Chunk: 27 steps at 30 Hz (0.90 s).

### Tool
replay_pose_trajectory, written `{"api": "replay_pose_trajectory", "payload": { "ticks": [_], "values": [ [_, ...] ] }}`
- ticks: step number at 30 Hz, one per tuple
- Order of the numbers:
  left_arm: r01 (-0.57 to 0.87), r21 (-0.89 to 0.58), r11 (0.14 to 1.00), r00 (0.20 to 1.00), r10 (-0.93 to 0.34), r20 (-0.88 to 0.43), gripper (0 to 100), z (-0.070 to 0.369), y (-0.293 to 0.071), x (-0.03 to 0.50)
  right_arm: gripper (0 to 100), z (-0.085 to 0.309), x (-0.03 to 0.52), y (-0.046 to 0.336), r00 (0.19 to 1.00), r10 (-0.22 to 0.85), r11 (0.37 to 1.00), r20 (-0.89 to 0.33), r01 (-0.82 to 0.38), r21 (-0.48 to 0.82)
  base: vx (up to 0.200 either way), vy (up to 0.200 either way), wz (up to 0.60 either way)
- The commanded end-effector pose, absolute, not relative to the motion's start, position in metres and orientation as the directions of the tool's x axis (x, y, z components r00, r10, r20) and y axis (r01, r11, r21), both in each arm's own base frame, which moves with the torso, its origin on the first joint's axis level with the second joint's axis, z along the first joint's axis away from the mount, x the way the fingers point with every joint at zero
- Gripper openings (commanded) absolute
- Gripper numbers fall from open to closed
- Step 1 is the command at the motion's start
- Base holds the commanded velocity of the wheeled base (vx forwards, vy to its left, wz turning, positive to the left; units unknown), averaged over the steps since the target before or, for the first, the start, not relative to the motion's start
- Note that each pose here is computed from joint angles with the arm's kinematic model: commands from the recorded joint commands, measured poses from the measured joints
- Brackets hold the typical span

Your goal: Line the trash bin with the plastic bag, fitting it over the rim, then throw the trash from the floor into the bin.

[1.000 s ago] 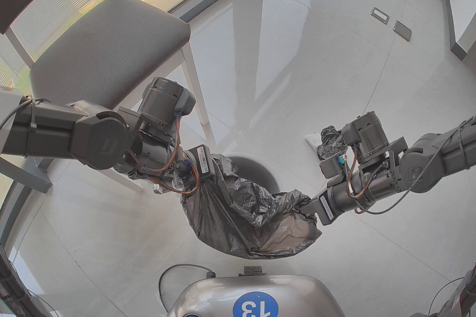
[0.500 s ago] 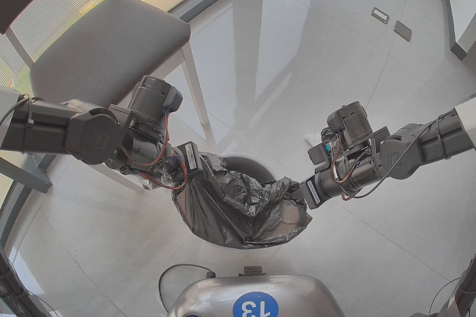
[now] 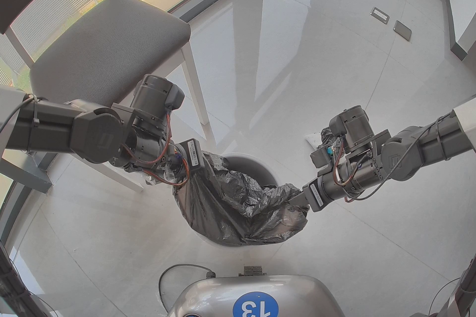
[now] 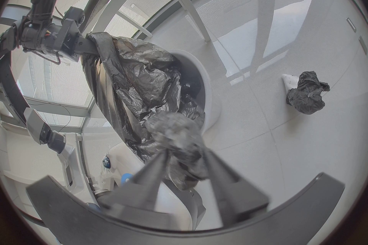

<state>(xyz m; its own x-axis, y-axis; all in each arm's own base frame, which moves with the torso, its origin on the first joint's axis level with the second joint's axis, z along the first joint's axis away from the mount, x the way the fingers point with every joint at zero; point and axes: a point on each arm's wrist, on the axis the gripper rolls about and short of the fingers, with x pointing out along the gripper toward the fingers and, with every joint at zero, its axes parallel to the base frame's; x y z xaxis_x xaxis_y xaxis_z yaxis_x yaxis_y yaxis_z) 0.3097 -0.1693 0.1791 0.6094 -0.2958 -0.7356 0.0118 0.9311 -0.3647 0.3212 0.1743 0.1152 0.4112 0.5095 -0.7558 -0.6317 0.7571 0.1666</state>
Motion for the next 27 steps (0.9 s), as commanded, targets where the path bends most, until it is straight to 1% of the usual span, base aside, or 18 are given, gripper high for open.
{"api": "replay_pose_trajectory", "payload": {
  "ticks": [1,6,10,18,23,25,26,27],
  "values": [
    [0.012,-0.381,0.924,0.637,-0.301,-0.71,0,0.184,-0.169,0.312,100,0.127,0.32,0.171,0.439,0.518,0.759,-0.734,-0.631,0.159,0.0,0.0,0.0],
    [0.006,-0.381,0.925,0.652,-0.292,-0.7,0,0.186,-0.167,0.313,100,0.14,0.315,0.16,0.465,0.517,0.77,-0.718,-0.62,0.153,0.0,0.0,0.0],
    [-0.005,-0.375,0.927,0.652,-0.281,-0.704,0,0.183,-0.165,0.316,100,0.151,0.306,0.161,0.475,0.532,0.758,-0.701,-0.636,0.145,0.0,0.0,0.0],
    [-0.02,-0.36,0.933,0.652,-0.261,-0.712,0,0.179,-0.162,0.32,100,0.156,0.291,0.178,0.449,0.566,0.716,-0.692,-0.683,0.143,0.0,0.0,0.0],
    [-0.024,-0.355,0.935,0.648,-0.256,-0.717,0,0.175,-0.163,0.323,100,0.157,0.288,0.183,0.439,0.576,0.702,-0.69,-0.698,0.142,0.0,0.0,0.0],
    [-0.026,-0.359,0.933,0.658,-0.254,-0.709,0,0.173,-0.161,0.327,100,0.157,0.286,0.187,0.434,0.581,0.695,-0.689,-0.705,0.142,0.0,0.0,0.0],
    [-0.026,-0.359,0.933,0.658,-0.254,-0.709,100,0.173,-0.161,0.327,100,0.157,0.286,0.187,0.434,0.581,0.695,-0.689,-0.705,0.142,0.0,0.0,0.0],
    [-0.029,-0.361,0.932,0.662,-0.252,-0.706,100,0.172,-0.16,0.329,100,0.157,0.285,0.188,0.433,0.583,0.692,-0.688,-0.708,0.141,0.0,0.0,0.0]
  ]
}}
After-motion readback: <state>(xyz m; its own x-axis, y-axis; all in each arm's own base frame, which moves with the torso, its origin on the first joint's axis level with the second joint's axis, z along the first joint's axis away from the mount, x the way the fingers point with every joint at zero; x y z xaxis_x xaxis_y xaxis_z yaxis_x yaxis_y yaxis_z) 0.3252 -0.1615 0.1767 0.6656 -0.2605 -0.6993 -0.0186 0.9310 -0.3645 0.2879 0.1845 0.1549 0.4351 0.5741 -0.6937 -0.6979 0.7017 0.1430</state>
